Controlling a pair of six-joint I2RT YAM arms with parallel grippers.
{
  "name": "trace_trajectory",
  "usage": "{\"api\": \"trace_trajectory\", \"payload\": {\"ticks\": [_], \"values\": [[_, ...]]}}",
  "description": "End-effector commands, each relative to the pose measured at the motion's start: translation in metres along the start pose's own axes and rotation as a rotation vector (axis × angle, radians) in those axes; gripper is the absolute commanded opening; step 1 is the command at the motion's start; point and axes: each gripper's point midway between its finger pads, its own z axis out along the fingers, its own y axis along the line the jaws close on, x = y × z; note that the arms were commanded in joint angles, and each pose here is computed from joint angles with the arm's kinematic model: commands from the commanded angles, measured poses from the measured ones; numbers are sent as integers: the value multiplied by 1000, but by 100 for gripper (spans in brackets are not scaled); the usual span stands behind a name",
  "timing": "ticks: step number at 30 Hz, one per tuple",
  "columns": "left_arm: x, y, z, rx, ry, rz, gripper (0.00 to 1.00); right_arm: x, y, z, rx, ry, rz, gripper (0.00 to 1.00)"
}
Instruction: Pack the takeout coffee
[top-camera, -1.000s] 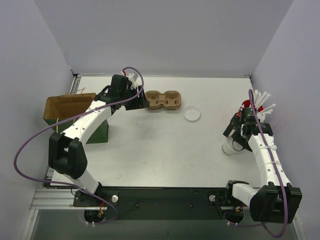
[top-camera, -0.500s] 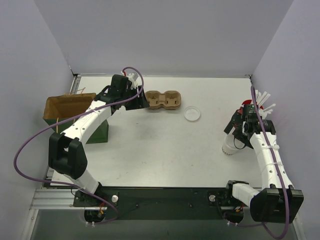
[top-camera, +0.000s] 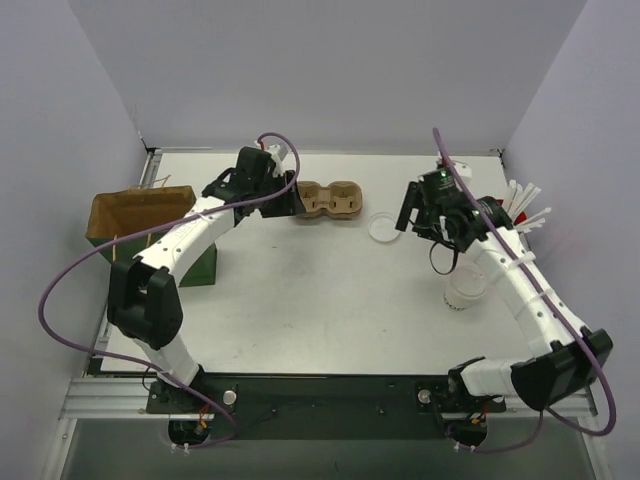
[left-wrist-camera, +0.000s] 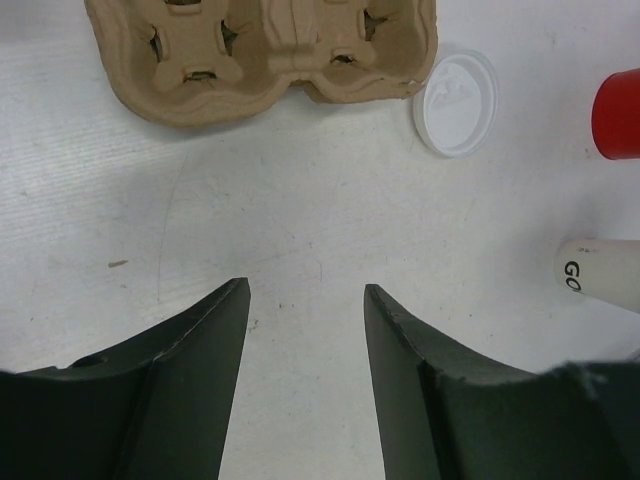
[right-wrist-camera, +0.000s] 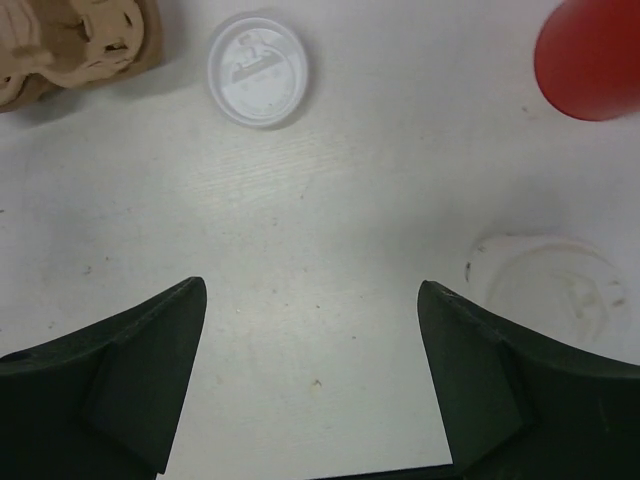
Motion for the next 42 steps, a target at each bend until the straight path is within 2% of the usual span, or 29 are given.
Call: {"api": "trace_trajectory", "payload": {"ticks": [1, 6, 8, 11, 15, 19, 30, 42], "values": [[-31, -12, 14, -35, -83, 45, 58, -20, 43, 28, -15, -26, -29, 79], [-47, 11, 23, -175, -123, 75, 50, -42, 93, 67, -99, -25, -67, 65], [-60, 20, 29, -228, -151, 102, 49, -51, 113, 86, -121, -25, -87, 55], [-67, 32, 42, -289, -148, 135, 47, -51, 131, 115, -125, 1, -120, 49], [-79, 41, 57, -334, -138, 156, 46, -67, 154, 133, -163, -8, -141, 47], [-78, 57, 79, -363, -110, 158, 44, -64, 166, 157, -175, 18, -165, 46], [-79, 70, 106, -360, -79, 154, 43, -55, 172, 195, -172, 64, -185, 43], [-76, 74, 116, -354, -64, 153, 42, -50, 169, 214, -152, 87, -187, 42]]}}
